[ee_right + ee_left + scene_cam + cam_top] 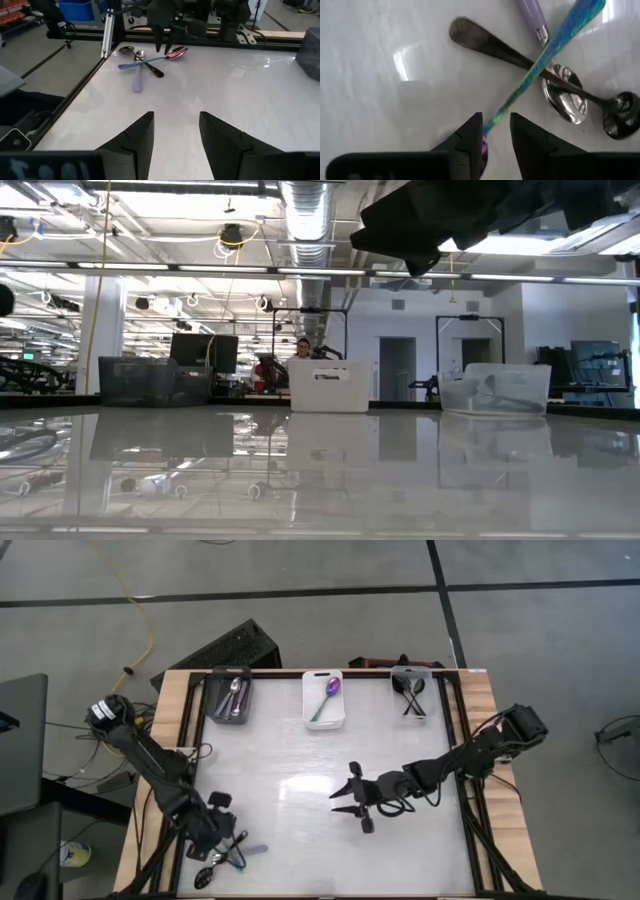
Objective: Sort silverware by color (type)
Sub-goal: Put the blue spoon into the white bin
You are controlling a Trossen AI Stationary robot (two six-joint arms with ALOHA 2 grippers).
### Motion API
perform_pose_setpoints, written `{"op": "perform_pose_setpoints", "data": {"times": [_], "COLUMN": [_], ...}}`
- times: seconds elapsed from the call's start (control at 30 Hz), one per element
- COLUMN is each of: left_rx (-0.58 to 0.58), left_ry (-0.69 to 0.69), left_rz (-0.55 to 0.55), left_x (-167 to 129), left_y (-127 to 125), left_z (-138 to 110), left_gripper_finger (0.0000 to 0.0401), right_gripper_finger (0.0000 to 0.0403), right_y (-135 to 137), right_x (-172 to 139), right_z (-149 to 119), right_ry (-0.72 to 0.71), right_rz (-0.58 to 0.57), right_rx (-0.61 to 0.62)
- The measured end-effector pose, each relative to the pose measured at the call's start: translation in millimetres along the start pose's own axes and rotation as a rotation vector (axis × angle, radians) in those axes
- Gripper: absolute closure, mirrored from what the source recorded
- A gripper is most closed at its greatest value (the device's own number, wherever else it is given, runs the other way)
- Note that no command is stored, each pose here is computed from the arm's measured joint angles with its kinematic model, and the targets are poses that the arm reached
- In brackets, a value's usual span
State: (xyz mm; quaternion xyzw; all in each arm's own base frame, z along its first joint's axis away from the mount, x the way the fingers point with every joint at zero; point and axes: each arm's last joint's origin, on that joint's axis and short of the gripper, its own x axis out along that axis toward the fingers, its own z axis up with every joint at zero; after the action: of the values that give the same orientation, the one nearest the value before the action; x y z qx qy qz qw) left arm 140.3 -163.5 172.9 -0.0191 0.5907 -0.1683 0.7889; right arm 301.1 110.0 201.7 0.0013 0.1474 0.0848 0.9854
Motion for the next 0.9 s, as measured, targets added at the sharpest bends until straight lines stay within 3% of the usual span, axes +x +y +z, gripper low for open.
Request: {"op": "perform_pose_setpoints", "data": {"times": [0.27,0.6,0.8,0.9], "left_rx": [0.058,0.127,0.127,0.111], "left_ry": [0.005,0.049,-0.015,-0.079], "left_rz": [0.06,0.128,0.17,0.175], "left_x": [20,37,24,13], "left_y": [-16,-16,-12,-10], "left_z": [-9,-11,-11,-8], "left_gripper_finger": [0.0321,0.0325,0.0386,0.0392], "right_gripper_finger": [0.0224,0.0223,0.0223,0.0223], "right_y": [0,0,3,7], "right_x": [0,0,-1,-1], "right_z": [2,5,4,4], "right_ry": [-0.016,-0.051,-0.048,-0.042], "right_rz": [0.002,0.003,0.012,0.022], "right_rx": [0.049,0.051,0.047,0.041]}}
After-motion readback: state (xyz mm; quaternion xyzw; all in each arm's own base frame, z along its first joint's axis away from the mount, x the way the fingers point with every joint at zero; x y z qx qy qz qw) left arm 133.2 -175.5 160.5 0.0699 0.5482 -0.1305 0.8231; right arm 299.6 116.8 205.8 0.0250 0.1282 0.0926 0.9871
